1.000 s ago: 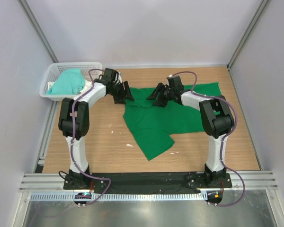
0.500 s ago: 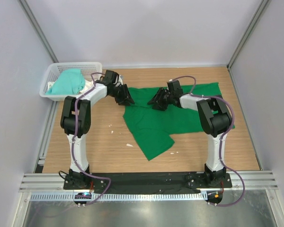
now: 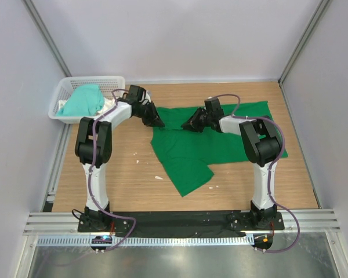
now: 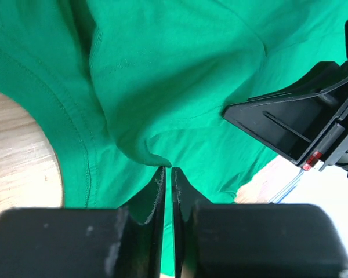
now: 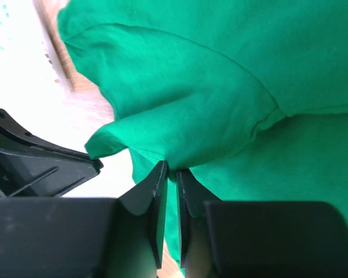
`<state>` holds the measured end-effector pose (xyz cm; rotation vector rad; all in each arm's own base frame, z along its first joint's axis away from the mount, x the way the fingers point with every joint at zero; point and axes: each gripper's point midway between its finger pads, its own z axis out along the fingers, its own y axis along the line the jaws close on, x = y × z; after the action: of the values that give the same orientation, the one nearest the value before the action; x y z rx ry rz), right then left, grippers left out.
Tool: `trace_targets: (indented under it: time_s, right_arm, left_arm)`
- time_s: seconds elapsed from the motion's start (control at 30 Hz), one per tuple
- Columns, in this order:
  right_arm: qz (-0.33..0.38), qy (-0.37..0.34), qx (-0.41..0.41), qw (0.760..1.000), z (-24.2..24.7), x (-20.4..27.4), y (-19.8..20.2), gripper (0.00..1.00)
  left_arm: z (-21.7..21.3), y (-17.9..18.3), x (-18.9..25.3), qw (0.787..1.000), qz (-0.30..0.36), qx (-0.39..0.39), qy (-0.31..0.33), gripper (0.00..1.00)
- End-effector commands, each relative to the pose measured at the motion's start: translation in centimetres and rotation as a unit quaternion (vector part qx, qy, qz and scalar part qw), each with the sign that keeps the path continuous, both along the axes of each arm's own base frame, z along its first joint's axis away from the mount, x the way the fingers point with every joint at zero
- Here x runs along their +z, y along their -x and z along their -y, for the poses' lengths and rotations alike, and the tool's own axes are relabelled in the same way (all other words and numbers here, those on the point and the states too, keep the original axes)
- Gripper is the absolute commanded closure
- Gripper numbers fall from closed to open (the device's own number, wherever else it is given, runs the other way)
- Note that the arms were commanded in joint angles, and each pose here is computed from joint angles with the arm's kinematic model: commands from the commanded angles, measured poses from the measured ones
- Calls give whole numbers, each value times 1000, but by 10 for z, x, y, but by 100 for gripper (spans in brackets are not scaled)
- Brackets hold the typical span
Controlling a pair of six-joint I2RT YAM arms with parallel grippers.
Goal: Fold and stack the t-shirts
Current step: Fold the tshirt
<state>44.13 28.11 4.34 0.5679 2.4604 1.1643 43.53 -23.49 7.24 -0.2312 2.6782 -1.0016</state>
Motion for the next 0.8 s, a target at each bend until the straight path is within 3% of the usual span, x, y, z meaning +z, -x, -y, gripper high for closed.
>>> trace_targets:
  time_s: [0.0, 0.23, 0.4, 0.5, 0.63, 0.77]
  right_arm:
    - [36, -26, -12, 999, -7, 28, -23, 84]
    - [34, -53, -31, 998, -3, 38, -46, 84]
    - [36, -92, -50, 994, 0, 39, -75, 73]
    - [41, -119, -44, 991, -2, 50, -88, 64]
    - [56, -69, -16, 996, 9, 58, -78, 50]
    - [68, -28, 14, 997, 17, 62, -58, 48]
  left_arm:
    - [3, -17, 18, 999, 28, 3, 22, 94]
    - [1, -31, 17, 999, 23, 26, 34, 100]
    - [0, -46, 15, 997, 20, 56, 48, 100]
    - [-4, -55, 14, 996, 26, 68, 48, 95]
    - [-5, -59, 14, 996, 27, 69, 49, 93]
    - [-5, -56, 13, 996, 24, 68, 48, 93]
